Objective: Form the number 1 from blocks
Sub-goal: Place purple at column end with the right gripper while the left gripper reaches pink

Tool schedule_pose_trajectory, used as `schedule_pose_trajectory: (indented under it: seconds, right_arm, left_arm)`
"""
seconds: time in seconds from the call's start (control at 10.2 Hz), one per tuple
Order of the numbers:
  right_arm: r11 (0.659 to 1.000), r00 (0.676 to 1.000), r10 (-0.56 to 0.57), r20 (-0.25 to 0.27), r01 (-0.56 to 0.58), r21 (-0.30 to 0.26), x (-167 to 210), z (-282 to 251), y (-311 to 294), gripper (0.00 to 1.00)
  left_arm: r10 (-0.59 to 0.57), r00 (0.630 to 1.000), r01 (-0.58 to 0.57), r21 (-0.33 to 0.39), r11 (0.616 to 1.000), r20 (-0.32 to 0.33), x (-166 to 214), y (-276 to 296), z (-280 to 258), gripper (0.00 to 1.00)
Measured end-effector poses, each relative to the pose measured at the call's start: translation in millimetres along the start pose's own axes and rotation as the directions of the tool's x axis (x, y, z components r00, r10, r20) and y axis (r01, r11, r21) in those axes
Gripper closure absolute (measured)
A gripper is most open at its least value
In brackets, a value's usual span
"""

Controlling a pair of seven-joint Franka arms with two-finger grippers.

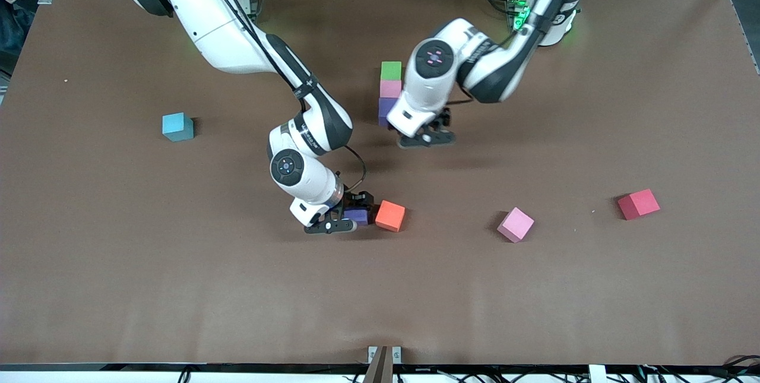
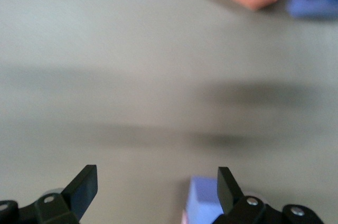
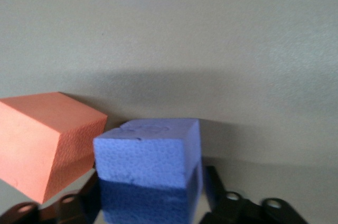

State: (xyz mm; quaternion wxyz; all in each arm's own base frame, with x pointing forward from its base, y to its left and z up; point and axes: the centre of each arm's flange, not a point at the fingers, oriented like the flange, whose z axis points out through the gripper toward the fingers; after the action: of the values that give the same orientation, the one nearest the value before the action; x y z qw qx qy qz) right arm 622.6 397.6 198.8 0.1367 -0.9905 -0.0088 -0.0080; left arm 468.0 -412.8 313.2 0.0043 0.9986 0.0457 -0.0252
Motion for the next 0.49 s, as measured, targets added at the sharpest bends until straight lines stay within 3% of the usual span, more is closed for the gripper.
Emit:
schedule_pose_trajectory:
  seconds: [0.29, 0.49]
  right_arm:
    - [1.0, 1.0, 0.02, -0.011, -0.02, 0.003, 3.7, -4.8, -0.5, 0.41]
    - [0.997, 0.997, 0.078, -0.019, -0.077, 0.012, 4.8, -12.1, -6.4, 0.42]
  left_arm:
    - [0.001, 0.999, 0.0, 0.012, 1.0, -0.036, 71.4, -74.6, -8.2, 0.0]
    - [0.023, 0.998, -0.023, 0.009, 1.0, -0.064, 117.8, -129.9, -21.4, 0.0]
